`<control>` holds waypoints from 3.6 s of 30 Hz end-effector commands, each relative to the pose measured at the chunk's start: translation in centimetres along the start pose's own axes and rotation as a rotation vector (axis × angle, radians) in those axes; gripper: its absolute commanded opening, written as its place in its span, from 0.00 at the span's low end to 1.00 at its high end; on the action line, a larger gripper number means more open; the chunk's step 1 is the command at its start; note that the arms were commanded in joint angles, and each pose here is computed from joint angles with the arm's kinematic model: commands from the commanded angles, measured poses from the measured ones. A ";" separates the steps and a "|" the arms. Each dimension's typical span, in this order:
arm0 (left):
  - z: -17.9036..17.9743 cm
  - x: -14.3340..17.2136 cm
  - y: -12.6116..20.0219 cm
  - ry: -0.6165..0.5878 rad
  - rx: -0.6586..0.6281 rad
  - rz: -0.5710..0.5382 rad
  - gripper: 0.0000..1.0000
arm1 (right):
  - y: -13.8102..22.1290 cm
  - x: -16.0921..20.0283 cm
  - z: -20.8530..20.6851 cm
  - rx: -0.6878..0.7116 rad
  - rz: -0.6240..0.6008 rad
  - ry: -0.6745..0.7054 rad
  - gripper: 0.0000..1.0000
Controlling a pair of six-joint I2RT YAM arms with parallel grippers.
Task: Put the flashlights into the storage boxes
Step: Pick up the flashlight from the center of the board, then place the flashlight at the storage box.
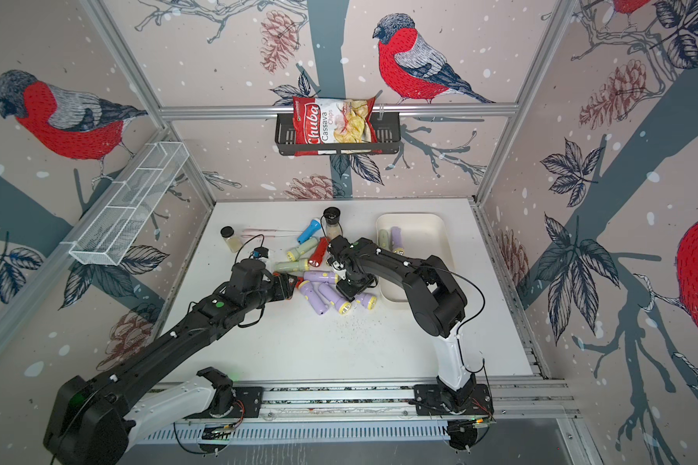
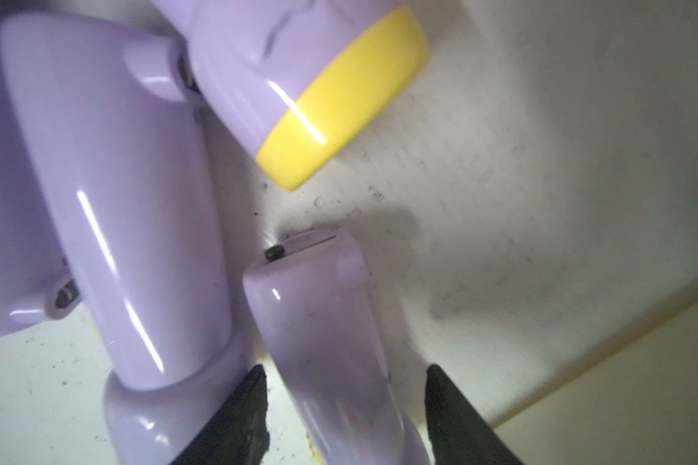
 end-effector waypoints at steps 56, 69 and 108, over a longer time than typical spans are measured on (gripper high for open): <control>-3.7 -4.6 -1.2 -0.069 0.185 -0.083 0.62 | 13.6 1.3 -7.3 -0.545 -0.472 -0.573 0.29; -7.3 -7.2 -4.3 -0.170 0.244 -0.072 0.62 | 12.9 3.2 -17.0 -0.483 -0.465 -0.791 0.29; -10.4 -10.0 -12.7 -0.199 0.319 0.023 0.62 | 0.8 -7.1 -30.1 -0.181 -0.276 -0.775 0.33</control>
Point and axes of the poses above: each gripper's point midway between its finger pads, its own y axis back along the fingers, its own z axis along the line the jaws close on, x = y × z, the point moved 5 cm from there along y, back along the fingers, and after that the axes turned 13 degrees about -y, right-handed, at the moved point
